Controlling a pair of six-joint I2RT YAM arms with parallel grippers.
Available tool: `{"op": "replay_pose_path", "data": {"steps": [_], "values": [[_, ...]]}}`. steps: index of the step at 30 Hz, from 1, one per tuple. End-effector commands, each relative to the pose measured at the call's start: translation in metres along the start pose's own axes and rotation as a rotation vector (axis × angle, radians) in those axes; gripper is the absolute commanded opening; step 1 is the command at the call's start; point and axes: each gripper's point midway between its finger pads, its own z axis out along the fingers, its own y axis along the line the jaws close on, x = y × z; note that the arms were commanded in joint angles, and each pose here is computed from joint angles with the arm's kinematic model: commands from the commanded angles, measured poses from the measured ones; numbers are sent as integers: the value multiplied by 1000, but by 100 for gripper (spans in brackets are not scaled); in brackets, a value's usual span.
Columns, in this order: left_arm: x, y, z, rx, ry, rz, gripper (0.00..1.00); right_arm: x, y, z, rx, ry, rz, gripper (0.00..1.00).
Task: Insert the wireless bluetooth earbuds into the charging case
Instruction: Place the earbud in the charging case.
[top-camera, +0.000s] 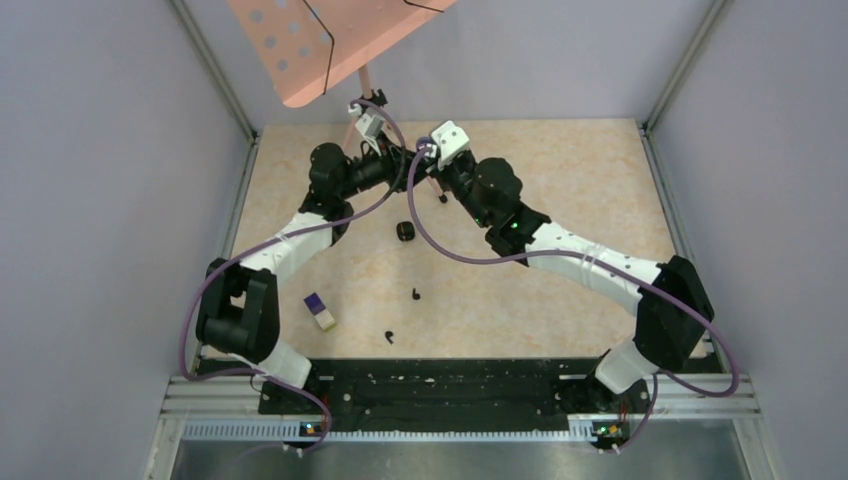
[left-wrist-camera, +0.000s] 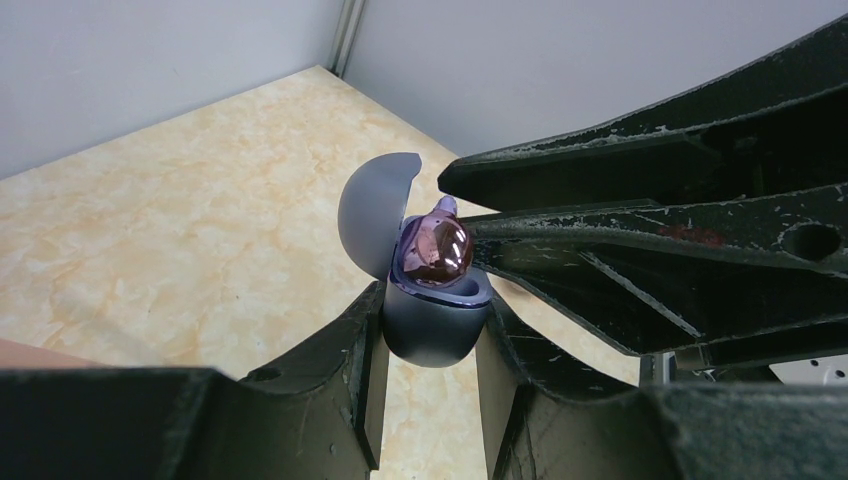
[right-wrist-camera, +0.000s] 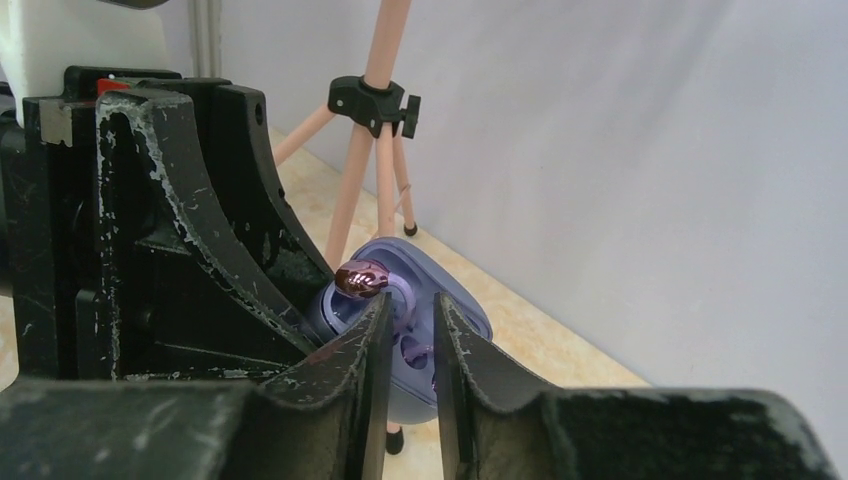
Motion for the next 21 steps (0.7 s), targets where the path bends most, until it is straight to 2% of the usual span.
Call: {"op": "replay_pose_path", "data": {"steps": [1, 7, 15, 21], "values": [[-28, -18, -3, 36, -71, 70, 0, -18, -7, -3, -2, -3, 17, 25], [-25, -17, -3, 37, -66, 67, 0, -17, -6, -5, -35, 18, 50, 33], [-21, -18, -3, 47, -59, 59, 0, -10, -2, -6, -88, 51, 90, 34], [-17, -19, -4, 60, -50, 47, 0, -26, -3, -10, -170, 37, 165, 50]]}}
